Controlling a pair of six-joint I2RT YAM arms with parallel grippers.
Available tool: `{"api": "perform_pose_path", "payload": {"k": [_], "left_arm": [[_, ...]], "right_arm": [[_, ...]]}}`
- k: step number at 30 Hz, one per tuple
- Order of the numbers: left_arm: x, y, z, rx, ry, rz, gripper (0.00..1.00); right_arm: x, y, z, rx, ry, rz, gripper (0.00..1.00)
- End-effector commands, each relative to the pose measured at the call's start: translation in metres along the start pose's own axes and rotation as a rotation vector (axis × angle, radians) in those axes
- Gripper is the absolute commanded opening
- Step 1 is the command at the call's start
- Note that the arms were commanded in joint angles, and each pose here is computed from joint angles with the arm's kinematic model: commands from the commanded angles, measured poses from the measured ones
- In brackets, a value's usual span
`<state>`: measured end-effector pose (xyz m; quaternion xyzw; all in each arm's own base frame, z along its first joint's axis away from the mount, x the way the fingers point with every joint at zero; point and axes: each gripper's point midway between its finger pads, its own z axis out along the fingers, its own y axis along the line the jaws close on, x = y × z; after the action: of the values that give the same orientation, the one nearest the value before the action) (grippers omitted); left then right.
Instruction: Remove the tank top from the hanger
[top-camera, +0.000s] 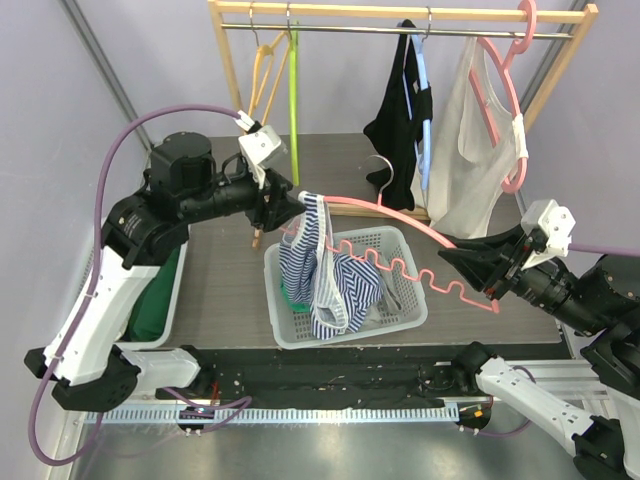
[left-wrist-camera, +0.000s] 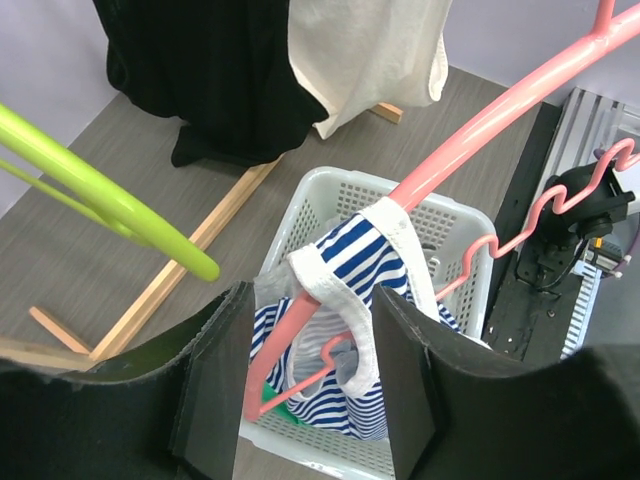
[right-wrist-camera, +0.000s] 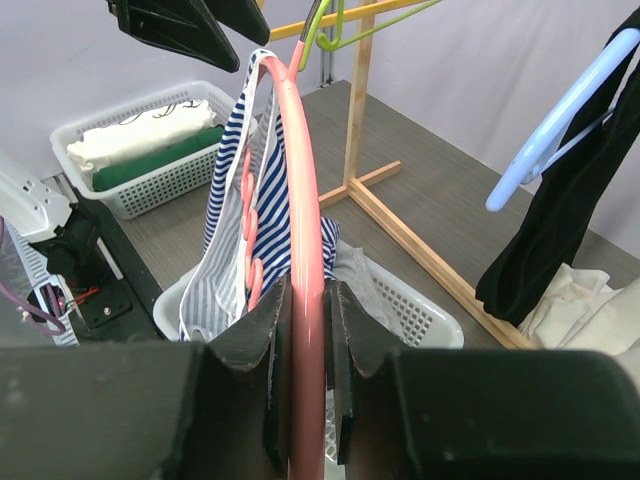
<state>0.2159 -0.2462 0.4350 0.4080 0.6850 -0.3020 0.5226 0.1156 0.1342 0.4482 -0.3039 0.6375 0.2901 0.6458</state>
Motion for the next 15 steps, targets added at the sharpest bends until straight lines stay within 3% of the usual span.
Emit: {"api": "perform_pose_path", "payload": {"k": [1,4,7,8,11,15], "left_arm": [[-0.020,-0.006,0.002,0.039,-0.061,0.023,0.56],[-0.024,-0.012,0.003,0.078,-0.069,0.021,0.58],[-0.024,-0.013,0.008,0.095,-0.065,0.003,0.39],[-0.026,-0.014,0.007,0.097,-0.069,0.006,0.27],[-0.030,-0.012,0.003,0.083,-0.081,0.020,0.12],[-0.033,-0.011,-0.002,0.073,-0.089,0.033,0.01]], "right_arm": [[-0.025,0.001,-0.004,0.005,-0.100,-0.005,0.01],[-0.024,0.001,-0.004,0.003,-0.097,-0.002,0.01],[-0.024,0.001,-0.005,0.006,-0.100,-0.001,0.01],[-0.023,0.001,-0.006,0.004,-0.099,0.000,0.01],[-0.023,0.000,-0.008,0.014,-0.099,0.002,0.01],[-0.021,0.001,-0.010,0.015,-0.093,0.008,0.01]]}}
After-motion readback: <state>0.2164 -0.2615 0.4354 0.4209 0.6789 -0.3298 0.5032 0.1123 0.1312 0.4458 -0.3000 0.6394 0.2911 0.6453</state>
